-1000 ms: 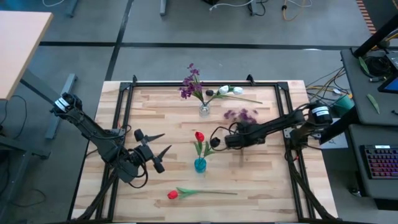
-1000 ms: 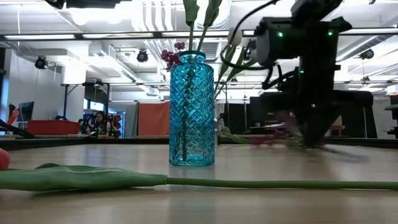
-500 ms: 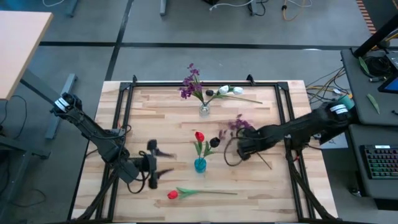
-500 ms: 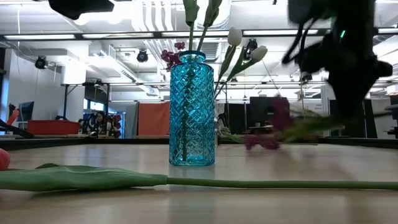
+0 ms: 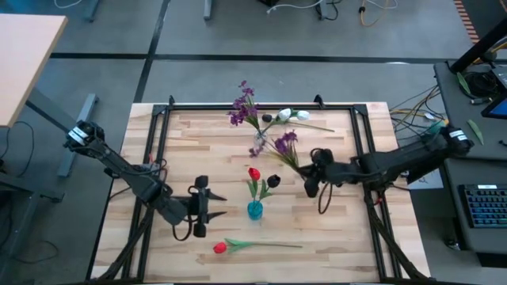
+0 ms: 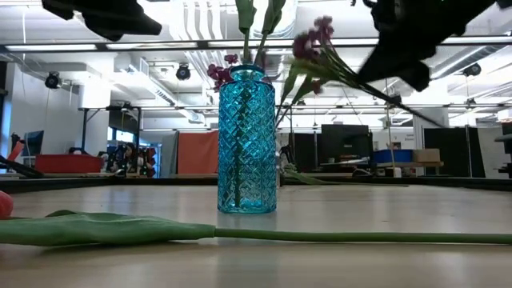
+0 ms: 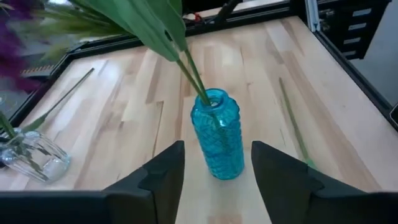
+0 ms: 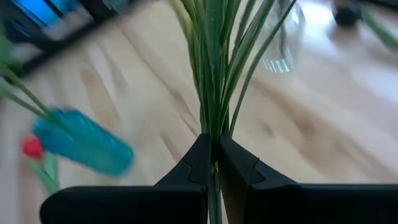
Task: Sort flowers into vase by color
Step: Put the violet flowers into the transparent vase
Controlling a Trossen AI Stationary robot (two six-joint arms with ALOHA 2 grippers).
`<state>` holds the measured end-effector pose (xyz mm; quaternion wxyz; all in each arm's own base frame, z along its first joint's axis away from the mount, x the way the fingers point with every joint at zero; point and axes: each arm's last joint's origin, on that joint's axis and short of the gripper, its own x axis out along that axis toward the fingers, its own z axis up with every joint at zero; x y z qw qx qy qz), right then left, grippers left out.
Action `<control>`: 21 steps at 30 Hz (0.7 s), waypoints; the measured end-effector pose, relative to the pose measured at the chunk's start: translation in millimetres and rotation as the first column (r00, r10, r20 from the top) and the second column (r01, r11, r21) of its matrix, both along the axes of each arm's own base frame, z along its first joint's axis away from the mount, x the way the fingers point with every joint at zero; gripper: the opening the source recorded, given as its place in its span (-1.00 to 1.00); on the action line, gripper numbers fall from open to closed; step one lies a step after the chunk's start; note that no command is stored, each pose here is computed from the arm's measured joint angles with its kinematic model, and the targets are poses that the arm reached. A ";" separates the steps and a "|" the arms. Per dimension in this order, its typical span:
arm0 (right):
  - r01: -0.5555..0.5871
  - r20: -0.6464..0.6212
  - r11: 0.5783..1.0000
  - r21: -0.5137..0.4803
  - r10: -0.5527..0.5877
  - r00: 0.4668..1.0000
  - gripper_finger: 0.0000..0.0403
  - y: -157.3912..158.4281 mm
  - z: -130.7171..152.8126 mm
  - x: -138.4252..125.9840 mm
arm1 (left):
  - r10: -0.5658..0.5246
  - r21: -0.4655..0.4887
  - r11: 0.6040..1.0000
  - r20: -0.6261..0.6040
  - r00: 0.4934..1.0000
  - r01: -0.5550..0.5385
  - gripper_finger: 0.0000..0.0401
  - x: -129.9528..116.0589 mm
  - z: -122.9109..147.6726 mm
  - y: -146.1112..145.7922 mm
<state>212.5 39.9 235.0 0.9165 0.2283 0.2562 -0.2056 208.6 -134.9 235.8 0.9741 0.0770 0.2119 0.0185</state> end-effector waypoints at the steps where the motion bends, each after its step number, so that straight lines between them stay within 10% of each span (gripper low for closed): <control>1: -0.012 0.052 1.000 -0.023 0.013 0.999 -0.94 -2.1 -1.7 0.4 | -0.003 0.003 1.000 -0.002 1.000 0.003 -0.18 0.8 0.0 1.0; 10: 0.004 0.480 0.951 -0.309 0.152 0.864 -0.94 -26.9 -3.8 7.6 | 0.008 0.047 0.999 -0.026 1.000 -0.007 -0.28 7.7 2.6 21.0; 21: 0.025 0.512 0.885 -0.464 0.245 0.824 -0.94 -79.4 6.9 46.3 | -0.017 0.097 0.995 -0.018 1.000 0.019 -0.46 35.2 4.3 84.3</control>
